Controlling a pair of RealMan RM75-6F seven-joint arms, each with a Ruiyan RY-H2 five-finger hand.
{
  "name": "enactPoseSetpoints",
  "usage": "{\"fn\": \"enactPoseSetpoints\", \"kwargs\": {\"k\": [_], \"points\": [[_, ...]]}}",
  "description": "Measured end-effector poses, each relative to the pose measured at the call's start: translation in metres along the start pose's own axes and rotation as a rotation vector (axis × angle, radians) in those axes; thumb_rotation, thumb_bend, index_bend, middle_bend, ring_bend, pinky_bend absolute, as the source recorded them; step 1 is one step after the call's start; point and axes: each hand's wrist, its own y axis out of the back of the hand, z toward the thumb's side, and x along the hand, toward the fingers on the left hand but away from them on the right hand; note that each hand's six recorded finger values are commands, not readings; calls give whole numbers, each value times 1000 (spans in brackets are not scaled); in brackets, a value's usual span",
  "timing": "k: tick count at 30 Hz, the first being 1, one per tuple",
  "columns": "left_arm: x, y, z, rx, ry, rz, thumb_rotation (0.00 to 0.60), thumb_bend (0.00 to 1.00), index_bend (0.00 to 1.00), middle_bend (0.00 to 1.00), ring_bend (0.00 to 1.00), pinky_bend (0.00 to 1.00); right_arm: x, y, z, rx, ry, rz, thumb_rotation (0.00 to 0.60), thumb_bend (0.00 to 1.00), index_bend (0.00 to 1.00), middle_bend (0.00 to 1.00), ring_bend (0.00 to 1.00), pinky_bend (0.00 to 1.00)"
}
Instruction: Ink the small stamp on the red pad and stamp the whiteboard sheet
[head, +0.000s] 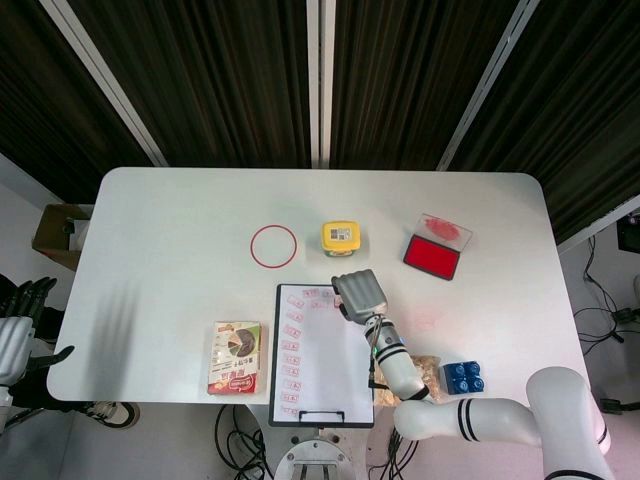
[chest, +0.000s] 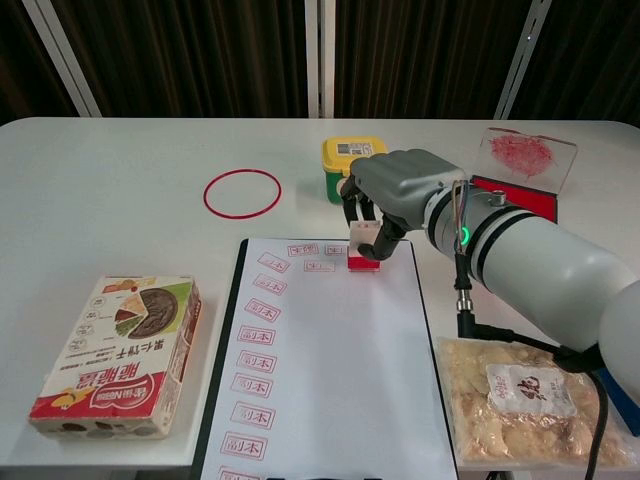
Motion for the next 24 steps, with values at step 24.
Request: {"fn": "enactPoseSetpoints", "kwargs": {"k": [24], "points": [[3, -2, 25, 25, -45, -8, 600, 2, 50, 58, 51, 163, 63, 33, -113, -38, -44, -38, 600, 531, 1000, 951, 965, 1000]]}}
